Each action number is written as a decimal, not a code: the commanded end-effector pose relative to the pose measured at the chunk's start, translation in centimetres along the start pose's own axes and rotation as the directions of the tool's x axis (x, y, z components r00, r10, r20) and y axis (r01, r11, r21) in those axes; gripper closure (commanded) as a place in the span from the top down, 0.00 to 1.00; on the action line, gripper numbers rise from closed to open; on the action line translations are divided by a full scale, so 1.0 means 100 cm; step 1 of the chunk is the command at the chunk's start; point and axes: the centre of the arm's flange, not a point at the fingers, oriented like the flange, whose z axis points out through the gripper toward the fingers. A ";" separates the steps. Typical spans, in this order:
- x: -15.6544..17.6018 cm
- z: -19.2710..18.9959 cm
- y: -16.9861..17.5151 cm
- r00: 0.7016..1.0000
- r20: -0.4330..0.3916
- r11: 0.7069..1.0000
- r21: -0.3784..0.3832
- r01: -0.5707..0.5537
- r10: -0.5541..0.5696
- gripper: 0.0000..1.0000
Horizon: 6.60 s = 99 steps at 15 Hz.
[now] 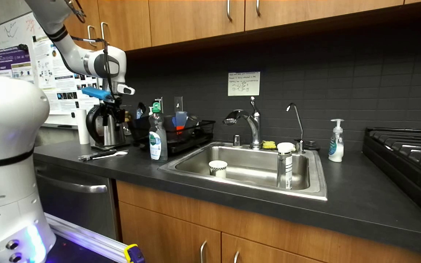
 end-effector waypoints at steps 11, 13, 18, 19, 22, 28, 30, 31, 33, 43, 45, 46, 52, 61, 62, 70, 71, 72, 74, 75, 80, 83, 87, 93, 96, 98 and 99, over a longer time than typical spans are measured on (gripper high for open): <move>-0.011 0.052 0.003 0.971 -0.085 0.963 -0.133 -0.235 0.225 1.00; -0.012 0.065 0.000 0.966 -0.080 0.955 -0.150 -0.256 0.247 1.00; -0.016 0.095 -0.003 0.957 -0.053 0.941 -0.172 -0.290 0.286 1.00; -0.017 0.100 -0.004 0.956 -0.047 0.940 -0.171 -0.295 0.291 1.00; -0.019 0.113 -0.005 0.952 -0.036 0.936 -0.174 -0.305 0.303 1.00; -0.023 0.107 0.001 0.947 -0.034 0.940 -0.114 -0.321 0.319 1.00; -0.026 0.102 0.002 0.949 -0.028 0.945 -0.087 -0.315 0.314 1.00; -0.027 0.101 0.002 0.950 -0.028 0.947 -0.076 -0.313 0.312 1.00; -0.030 0.097 0.003 0.947 -0.030 0.944 -0.082 -0.320 0.319 1.00; -0.049 0.085 0.016 0.951 -0.031 0.947 -0.083 -0.310 0.309 1.00; -0.051 0.085 0.020 0.948 -0.032 0.943 -0.101 -0.317 0.315 1.00; -0.051 0.087 0.021 0.947 -0.028 0.942 -0.099 -0.320 0.319 1.00; -0.041 0.092 0.027 0.942 -0.033 0.933 -0.126 -0.336 0.334 1.00; -0.025 0.091 0.025 0.951 -0.038 0.937 -0.164 -0.309 0.307 1.00; -0.023 0.090 0.023 0.953 -0.036 0.938 -0.168 -0.303 0.302 1.00; -0.014 0.103 0.012 0.957 -0.007 0.936 -0.203 -0.287 0.291 1.00; -0.013 0.105 0.011 0.956 -0.005 0.935 -0.206 -0.288 0.294 1.00; -0.012 0.107 0.011 0.955 -0.004 0.934 -0.209 -0.291 0.296 1.00; -0.010 0.110 0.010 0.954 0.001 0.932 -0.210 -0.294 0.301 1.00; -0.009 0.112 0.010 0.953 0.001 0.931 -0.213 -0.297 0.304 1.00; -0.007 0.120 0.014 0.945 0.007 0.920 -0.231 -0.317 0.327 1.00; -0.007 0.124 0.016 0.942 0.016 0.917 -0.233 -0.323 0.335 1.00; -0.007 0.121 0.012 0.945 0.010 0.920 -0.232 -0.317 0.328 0.62; -0.006 0.116 0.006 0.949 0.005 0.925 -0.224 -0.307 0.316 0.15; -0.007 0.114 0.005 0.950 0.002 0.926 -0.221 -0.305 0.314 0.00; -0.009 0.111 0.006 0.950 -0.003 0.926 -0.219 -0.306 0.313 0.03; -0.012 0.106 0.006 0.950 -0.007 0.927 -0.217 -0.306 0.312 0.03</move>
